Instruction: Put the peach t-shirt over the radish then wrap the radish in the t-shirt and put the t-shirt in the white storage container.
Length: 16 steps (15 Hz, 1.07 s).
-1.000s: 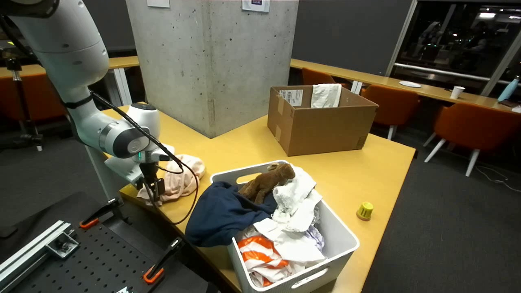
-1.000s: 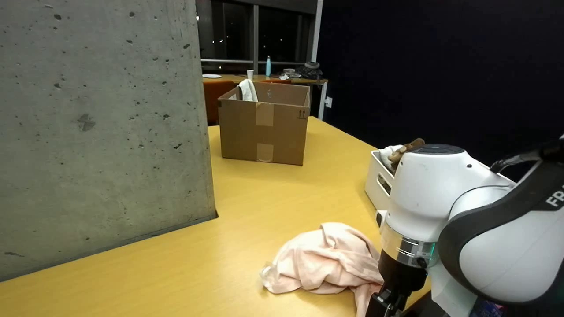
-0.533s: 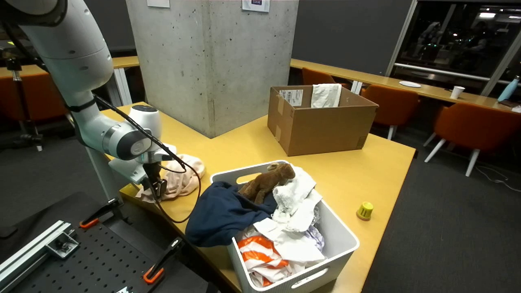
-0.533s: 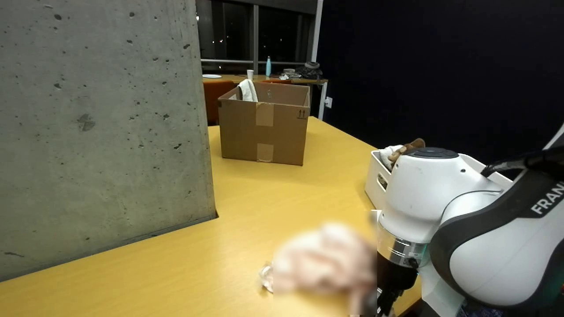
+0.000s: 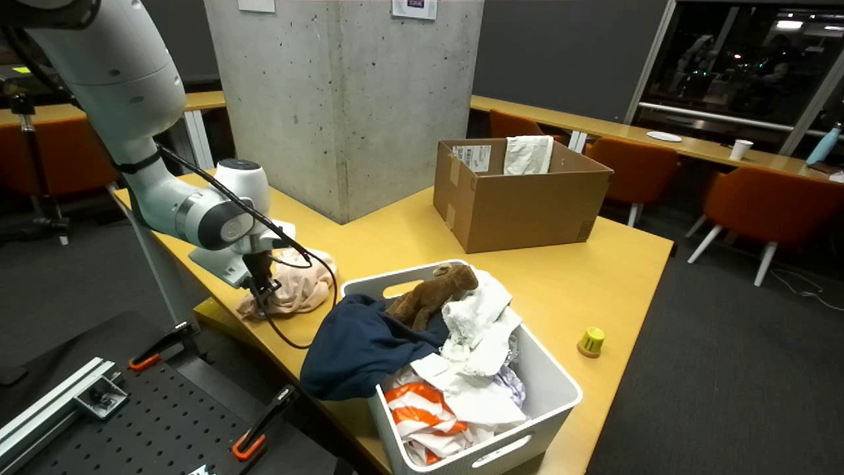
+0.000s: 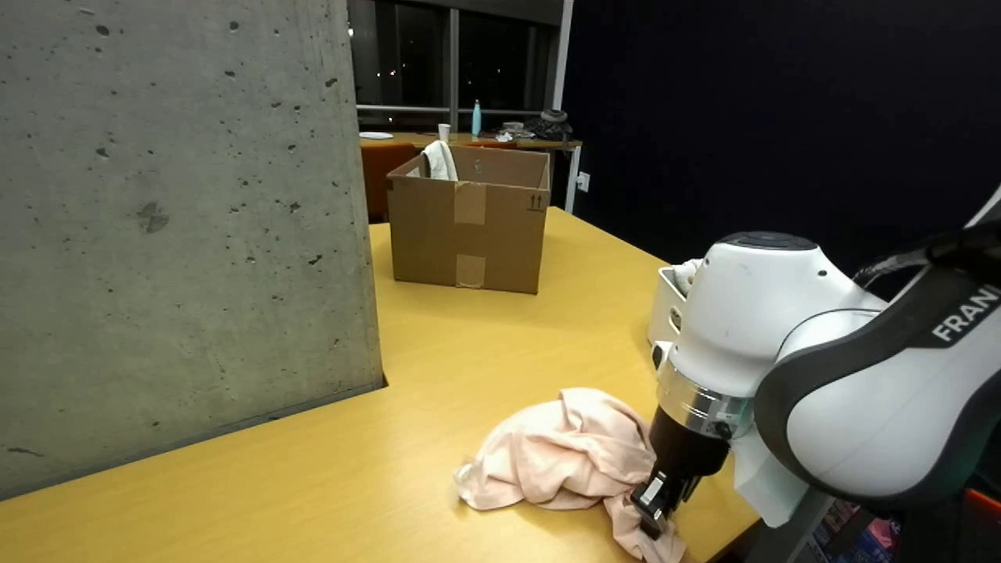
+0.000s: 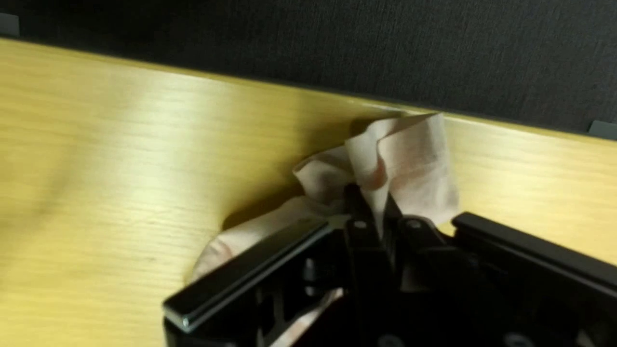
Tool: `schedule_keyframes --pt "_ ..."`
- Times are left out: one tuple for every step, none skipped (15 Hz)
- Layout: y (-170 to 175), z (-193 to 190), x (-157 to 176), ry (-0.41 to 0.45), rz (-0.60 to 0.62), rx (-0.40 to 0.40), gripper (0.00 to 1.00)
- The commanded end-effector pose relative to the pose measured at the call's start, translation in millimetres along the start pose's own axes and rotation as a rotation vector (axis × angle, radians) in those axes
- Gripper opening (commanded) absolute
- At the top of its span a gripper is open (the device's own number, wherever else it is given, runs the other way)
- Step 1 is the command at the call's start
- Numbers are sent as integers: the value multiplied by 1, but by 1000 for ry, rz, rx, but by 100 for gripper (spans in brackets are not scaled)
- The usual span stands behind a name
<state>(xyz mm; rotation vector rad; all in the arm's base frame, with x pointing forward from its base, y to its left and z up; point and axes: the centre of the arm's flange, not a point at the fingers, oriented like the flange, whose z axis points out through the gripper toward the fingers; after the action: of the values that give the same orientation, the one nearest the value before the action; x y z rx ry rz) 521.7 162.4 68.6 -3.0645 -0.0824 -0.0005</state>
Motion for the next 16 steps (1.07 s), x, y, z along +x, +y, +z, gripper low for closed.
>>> schedule_keyframes --pt "8 -32 11 72 -4 -15 2" --pt "10 -39 16 84 -2 -18 2" --pt "11 -45 20 98 2 -20 2" --pt "13 -50 25 117 11 -18 2" --pt "13 -54 30 128 19 -16 2" --pt "14 -57 35 146 29 -18 2" --pt "14 -59 39 168 45 -15 2" --pt "15 -62 43 186 53 -12 2" --pt "15 -66 46 205 57 -10 2" --pt "15 -71 48 224 61 -10 4" --pt "15 -75 50 239 63 -8 10" --pt "15 -79 51 255 65 -5 11" --pt "16 -85 51 273 67 -4 11" --pt "18 -93 52 291 70 -1 11" --pt "20 -103 53 309 73 -1 10" --pt "24 -115 54 329 77 -2 8"
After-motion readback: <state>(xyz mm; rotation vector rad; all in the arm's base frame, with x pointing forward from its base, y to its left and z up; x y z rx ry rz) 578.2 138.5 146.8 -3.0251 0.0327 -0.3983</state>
